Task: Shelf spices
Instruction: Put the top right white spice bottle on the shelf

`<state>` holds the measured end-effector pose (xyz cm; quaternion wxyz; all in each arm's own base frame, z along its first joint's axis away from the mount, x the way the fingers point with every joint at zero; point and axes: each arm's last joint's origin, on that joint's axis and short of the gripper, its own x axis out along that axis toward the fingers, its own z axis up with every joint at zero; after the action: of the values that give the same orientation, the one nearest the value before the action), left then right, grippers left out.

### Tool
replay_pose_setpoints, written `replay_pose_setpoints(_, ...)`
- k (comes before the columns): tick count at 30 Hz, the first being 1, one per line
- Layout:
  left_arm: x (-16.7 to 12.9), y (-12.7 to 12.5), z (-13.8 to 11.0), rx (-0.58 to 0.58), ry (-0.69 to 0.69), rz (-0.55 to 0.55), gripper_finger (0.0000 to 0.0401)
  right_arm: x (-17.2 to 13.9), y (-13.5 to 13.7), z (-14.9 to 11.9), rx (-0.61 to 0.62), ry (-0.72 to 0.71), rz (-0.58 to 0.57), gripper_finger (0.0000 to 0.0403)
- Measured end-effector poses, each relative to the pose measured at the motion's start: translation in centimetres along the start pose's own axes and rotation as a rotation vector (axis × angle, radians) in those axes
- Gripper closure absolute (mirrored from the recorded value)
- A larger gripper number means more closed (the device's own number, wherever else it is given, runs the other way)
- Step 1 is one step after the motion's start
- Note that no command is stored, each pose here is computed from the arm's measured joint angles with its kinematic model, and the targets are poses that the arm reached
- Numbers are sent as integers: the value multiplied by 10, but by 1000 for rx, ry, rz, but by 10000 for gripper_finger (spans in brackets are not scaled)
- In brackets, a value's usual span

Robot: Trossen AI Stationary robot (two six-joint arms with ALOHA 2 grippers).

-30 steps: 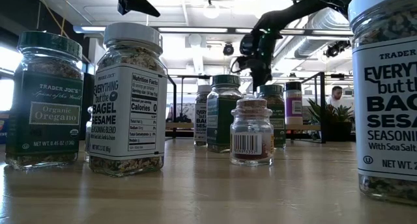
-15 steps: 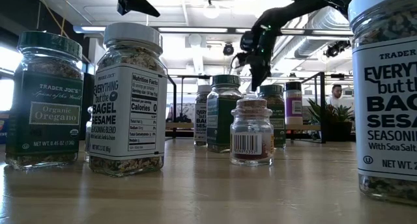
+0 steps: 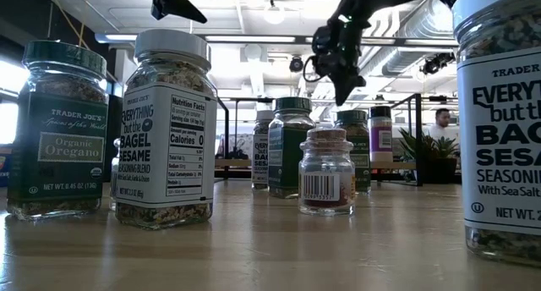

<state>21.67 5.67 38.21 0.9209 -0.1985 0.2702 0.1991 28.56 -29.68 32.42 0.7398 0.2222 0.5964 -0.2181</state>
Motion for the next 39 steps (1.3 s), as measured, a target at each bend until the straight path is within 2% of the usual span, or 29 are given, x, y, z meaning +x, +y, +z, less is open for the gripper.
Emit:
replay_pose_setpoints(5, 0, 0, 0, 0, 0, -1, 119, 10, -1, 0, 27, 23, -18, 402)
replay_pose_setpoints(17, 0, 0, 0, 3, 2, -4, 119, 35, -2, -4, 8, 69, -11, 403)
replay_pose_setpoints(29, 0, 0, 0, 2, 2, -5, 119, 38, -1, -3, -227, 75, -5, 403)
replay_pose_setpoints(39, 0, 0, 0, 0, 2, -4, 119, 37, -1, -3, -351, 68, -3, 403)
